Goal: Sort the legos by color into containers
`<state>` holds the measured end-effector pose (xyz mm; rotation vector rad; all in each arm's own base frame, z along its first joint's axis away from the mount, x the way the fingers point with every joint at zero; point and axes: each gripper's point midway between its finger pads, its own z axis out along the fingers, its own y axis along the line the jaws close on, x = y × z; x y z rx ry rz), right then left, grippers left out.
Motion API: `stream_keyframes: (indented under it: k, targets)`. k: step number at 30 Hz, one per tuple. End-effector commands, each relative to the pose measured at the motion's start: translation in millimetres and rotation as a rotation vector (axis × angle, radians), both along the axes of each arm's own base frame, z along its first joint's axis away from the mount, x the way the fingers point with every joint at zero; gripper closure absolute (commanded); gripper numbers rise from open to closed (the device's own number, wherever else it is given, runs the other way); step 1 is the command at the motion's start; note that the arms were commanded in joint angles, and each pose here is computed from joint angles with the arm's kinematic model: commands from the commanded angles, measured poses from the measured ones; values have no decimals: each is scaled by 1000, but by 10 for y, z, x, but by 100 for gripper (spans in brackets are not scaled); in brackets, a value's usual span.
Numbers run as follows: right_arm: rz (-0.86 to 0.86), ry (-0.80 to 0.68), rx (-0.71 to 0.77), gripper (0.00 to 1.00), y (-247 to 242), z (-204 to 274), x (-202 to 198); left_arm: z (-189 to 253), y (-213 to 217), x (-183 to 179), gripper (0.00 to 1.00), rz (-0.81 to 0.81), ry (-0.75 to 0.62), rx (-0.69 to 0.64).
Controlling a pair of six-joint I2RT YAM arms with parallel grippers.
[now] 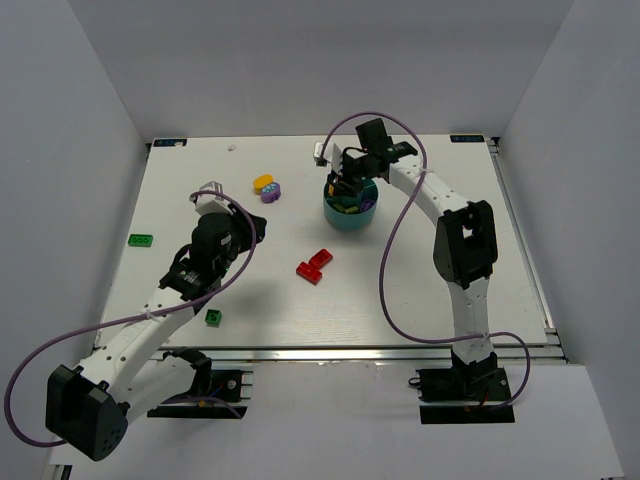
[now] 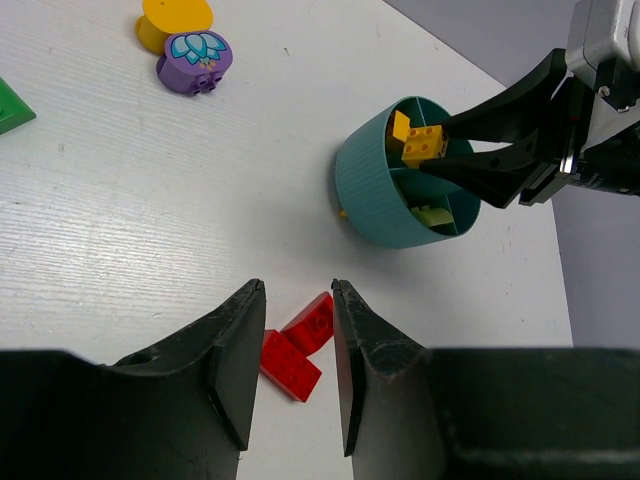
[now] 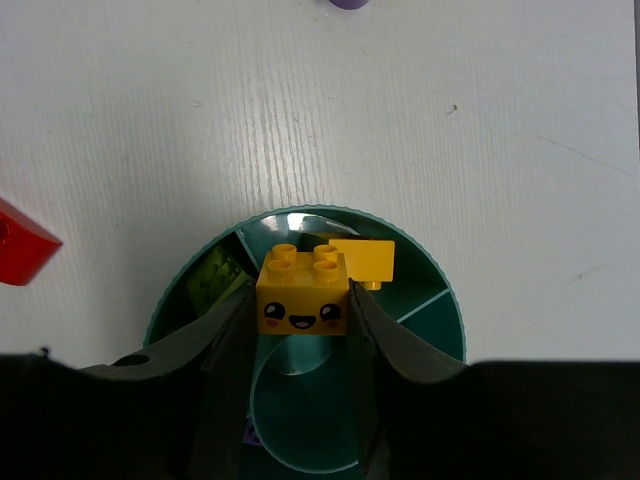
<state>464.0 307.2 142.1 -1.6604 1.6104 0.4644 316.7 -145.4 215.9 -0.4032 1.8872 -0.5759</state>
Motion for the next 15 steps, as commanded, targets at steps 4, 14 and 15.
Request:
stream_keyframes:
  k: [4,14,15]
  targets:
    - [33,-70,47,98,85,256,86,49,44,11,56,20,-20,-11]
    - [21,-62,55,95,148,170,89,20,45,20,56,20,-10,-6]
    - [16,-60,53,94,151,150,92,14,44,22,56,20,-9,-6]
